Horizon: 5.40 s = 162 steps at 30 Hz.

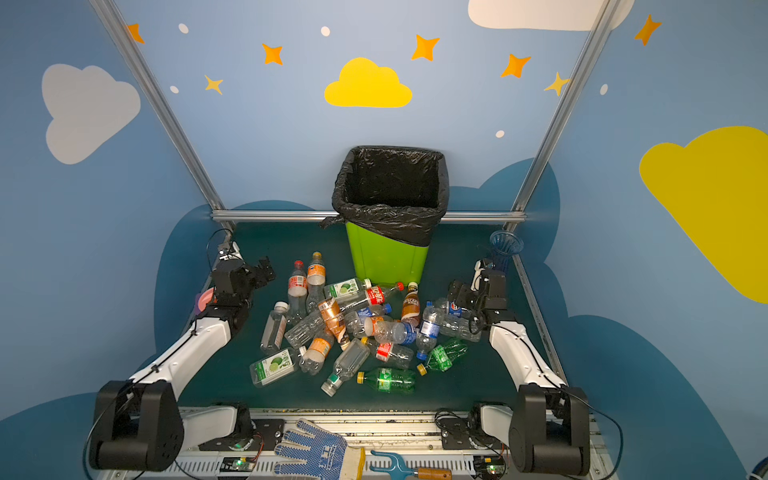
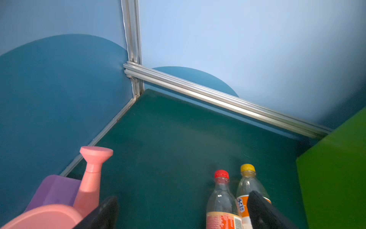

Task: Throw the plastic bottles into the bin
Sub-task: 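Lower the right gripper onto a clear crushed bottle and close it, then lift the clear bottle with the right gripper over the bin and release, then grasp the red-capped Coca-Cola bottle with the left gripper while the right draws back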

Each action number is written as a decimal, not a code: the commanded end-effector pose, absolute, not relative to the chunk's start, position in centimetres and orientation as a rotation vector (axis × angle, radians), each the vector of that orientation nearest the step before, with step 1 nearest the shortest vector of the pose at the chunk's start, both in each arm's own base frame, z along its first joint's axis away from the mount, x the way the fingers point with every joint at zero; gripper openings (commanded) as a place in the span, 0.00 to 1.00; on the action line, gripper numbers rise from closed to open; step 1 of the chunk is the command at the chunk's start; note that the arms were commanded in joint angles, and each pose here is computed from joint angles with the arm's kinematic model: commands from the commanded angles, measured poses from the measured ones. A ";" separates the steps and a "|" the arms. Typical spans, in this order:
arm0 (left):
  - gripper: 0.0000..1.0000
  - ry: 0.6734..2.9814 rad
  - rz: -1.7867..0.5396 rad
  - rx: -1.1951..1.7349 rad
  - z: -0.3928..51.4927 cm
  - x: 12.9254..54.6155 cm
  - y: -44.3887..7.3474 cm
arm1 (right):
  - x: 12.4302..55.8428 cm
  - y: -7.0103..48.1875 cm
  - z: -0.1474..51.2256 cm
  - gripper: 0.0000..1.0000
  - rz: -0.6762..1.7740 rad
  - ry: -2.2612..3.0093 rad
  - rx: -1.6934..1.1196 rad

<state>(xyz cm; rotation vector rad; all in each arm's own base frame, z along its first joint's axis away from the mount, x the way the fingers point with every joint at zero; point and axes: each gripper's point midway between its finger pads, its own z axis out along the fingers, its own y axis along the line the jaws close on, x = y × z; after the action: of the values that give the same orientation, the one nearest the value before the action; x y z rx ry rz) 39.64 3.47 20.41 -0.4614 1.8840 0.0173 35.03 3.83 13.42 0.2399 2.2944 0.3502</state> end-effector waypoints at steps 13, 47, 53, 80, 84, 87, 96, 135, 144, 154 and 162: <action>1.00 2.025 -0.150 -0.566 15.3 36.7 1.6 | 27.4 9.8 13.4 0.84 0.619 2.544 0.277; 1.00 2.038 -0.156 -0.576 14.5 36.8 1.5 | 27.3 12.9 8.5 0.81 0.405 2.744 0.072; 1.00 2.042 -0.156 -0.578 14.4 36.8 1.5 | 27.7 12.9 8.2 0.81 0.376 2.746 0.067; 1.00 2.042 -0.148 -0.595 14.5 36.4 1.7 | 30.0 12.5 14.1 0.49 0.332 2.565 0.026; 1.00 2.041 -0.149 -0.606 14.4 36.3 1.7 | 32.3 11.9 20.2 0.48 0.292 2.403 -0.018; 1.00 2.045 -0.148 -0.615 14.2 36.3 1.8 | 34.0 11.1 28.5 0.48 0.269 2.206 -0.063; 1.00 2.072 -0.117 -0.685 13.1 36.0 2.4 | 30.7 7.1 55.5 0.47 0.215 1.514 -0.037; 1.00 2.228 -0.257 -0.530 12.8 38.3 -1.0 | 36.2 8.6 44.5 0.96 0.470 1.680 0.078; 0.87 2.485 -0.271 -0.352 10.4 38.9 -3.9 | 35.1 6.1 29.8 0.96 0.478 2.001 0.278; 0.75 2.615 -0.232 -0.326 8.6 40.1 -5.0 | 33.2 4.9 23.5 0.96 0.484 2.104 0.416; 0.75 2.674 -0.148 -0.300 7.6 41.2 -4.9 | 32.8 4.2 22.3 0.96 0.467 2.125 0.462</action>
<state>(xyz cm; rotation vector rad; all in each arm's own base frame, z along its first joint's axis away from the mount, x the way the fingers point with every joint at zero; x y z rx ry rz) 41.58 -5.42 7.82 -0.3157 2.6350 -0.2094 33.24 4.50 22.66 0.4320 2.1244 0.4705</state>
